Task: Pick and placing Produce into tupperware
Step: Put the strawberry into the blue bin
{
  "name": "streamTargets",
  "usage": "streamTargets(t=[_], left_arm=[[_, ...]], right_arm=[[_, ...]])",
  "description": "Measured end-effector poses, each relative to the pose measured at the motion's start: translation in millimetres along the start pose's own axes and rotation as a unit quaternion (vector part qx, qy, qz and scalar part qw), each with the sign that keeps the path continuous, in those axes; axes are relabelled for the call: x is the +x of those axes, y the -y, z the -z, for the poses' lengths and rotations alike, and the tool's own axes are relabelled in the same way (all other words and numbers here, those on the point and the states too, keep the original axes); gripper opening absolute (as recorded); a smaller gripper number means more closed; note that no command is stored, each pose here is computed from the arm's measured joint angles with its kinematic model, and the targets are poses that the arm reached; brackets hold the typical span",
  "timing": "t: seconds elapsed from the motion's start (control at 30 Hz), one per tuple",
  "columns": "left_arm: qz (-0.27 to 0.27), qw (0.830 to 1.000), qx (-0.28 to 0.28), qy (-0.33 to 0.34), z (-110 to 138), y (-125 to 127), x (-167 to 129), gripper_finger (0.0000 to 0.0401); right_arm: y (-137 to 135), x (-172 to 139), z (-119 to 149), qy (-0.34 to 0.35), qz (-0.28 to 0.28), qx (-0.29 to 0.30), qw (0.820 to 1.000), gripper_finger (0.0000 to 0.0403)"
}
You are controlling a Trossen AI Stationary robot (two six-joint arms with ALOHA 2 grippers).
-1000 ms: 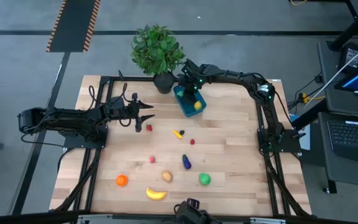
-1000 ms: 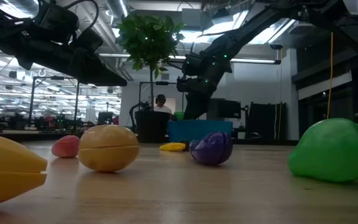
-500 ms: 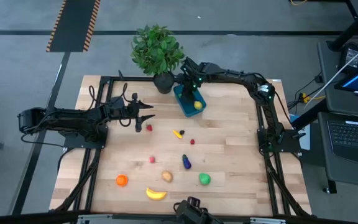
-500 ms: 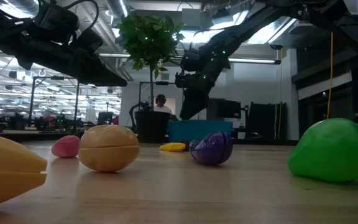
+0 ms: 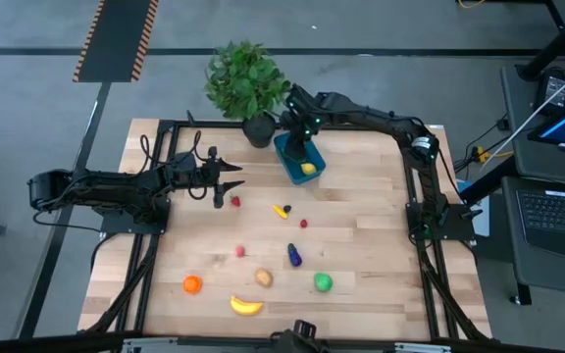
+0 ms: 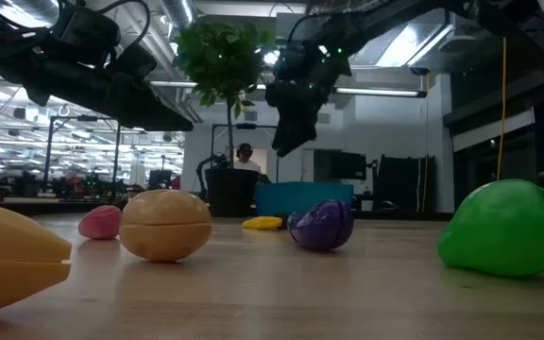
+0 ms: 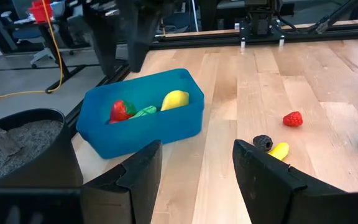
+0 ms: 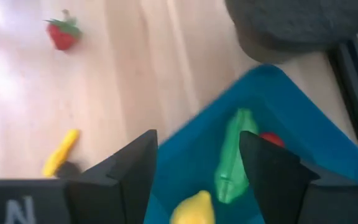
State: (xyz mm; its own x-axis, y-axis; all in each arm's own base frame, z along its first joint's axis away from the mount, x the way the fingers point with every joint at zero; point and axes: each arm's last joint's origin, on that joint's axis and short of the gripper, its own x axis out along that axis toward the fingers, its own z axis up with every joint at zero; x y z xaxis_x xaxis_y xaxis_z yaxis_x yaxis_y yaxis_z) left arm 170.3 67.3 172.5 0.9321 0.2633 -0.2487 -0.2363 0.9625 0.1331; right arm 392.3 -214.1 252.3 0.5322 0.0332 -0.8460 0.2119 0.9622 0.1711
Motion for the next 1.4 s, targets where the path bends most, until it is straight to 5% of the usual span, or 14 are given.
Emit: streamTargets(t=[0.5, 1.4], left_arm=[[0.000, 1.000, 0.000, 0.001, -0.2, 0.0, 0.0, 0.0190], [0.000, 1.000, 0.000, 0.004, -0.7, -0.1, 0.0, 0.0190]], right_arm=[[-40.2, -17.5, -22.7, 0.085, -0.011, -0.039, 0.996, 0.0229], [-48.4, -36.8, -31.6, 0.142, 0.025, -0.090, 0.985, 0.0229]])
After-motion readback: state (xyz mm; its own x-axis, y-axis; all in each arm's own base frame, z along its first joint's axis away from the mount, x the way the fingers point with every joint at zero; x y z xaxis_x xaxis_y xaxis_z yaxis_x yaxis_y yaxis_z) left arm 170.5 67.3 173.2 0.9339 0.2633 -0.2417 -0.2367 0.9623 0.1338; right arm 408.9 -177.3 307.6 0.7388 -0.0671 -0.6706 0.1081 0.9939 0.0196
